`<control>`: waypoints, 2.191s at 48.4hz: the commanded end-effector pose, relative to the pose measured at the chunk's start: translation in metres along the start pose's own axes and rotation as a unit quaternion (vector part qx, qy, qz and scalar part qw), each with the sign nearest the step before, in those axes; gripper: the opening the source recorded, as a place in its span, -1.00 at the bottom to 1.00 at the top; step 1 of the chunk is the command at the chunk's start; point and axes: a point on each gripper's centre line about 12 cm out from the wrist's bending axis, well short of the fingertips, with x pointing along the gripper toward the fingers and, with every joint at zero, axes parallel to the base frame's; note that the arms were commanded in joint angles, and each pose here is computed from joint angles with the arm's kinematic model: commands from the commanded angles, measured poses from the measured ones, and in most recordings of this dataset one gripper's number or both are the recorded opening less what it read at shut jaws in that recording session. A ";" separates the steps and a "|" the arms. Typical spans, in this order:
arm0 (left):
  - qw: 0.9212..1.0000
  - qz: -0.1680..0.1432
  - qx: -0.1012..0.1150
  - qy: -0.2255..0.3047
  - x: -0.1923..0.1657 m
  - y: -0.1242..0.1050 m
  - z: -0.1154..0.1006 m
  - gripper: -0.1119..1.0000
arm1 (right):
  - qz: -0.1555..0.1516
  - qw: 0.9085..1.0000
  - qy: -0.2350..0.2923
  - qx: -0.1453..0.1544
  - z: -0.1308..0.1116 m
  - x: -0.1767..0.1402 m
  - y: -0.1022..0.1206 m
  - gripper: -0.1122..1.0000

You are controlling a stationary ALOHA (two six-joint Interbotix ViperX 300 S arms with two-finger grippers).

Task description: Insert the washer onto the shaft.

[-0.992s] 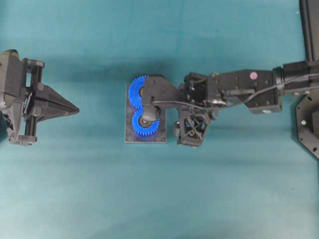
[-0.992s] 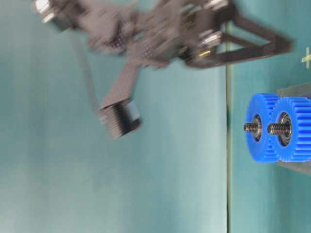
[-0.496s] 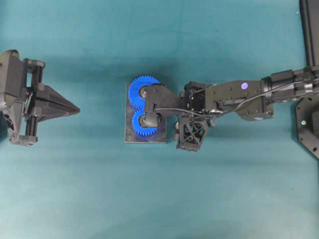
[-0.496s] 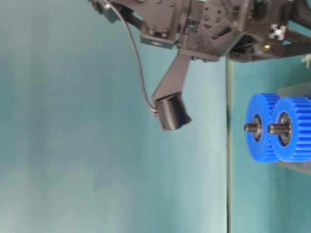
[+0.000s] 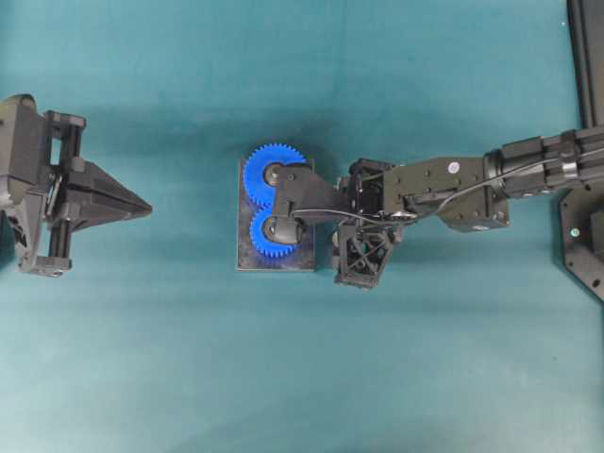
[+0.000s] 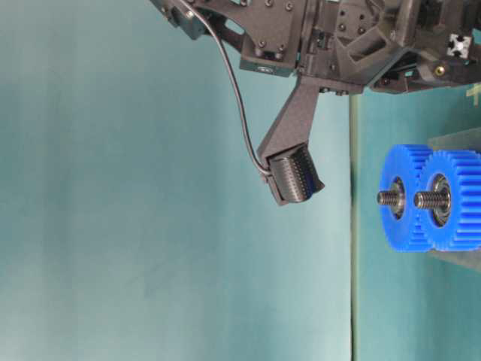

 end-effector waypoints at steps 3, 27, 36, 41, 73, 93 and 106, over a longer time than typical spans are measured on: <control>1.000 -0.001 0.000 -0.011 -0.001 -0.001 0.006 -0.81 | 0.003 1.000 -0.010 0.007 0.005 -0.004 0.002 0.64; 1.000 -0.001 0.000 -0.011 -0.001 -0.001 0.006 -0.81 | 0.003 1.000 -0.012 0.019 0.006 -0.001 0.002 0.43; 1.000 -0.001 0.000 -0.012 -0.001 -0.001 0.007 -0.81 | 0.002 1.000 -0.011 0.019 0.005 0.000 0.002 0.02; 1.000 -0.001 0.000 -0.011 -0.001 -0.001 0.007 -0.81 | 0.003 1.000 -0.013 0.018 0.006 -0.001 0.003 -0.07; 1.000 -0.001 0.000 -0.014 -0.001 -0.001 0.008 -0.81 | 0.009 0.999 -0.040 0.009 0.022 -0.061 0.008 -0.20; 1.000 -0.001 0.000 -0.015 -0.001 -0.001 0.008 -0.81 | -0.002 0.997 -0.072 -0.035 0.078 -0.105 0.015 -0.20; 1.000 -0.001 0.000 -0.016 -0.002 -0.001 0.008 -0.81 | -0.004 0.996 -0.065 -0.061 0.101 -0.096 0.017 -0.20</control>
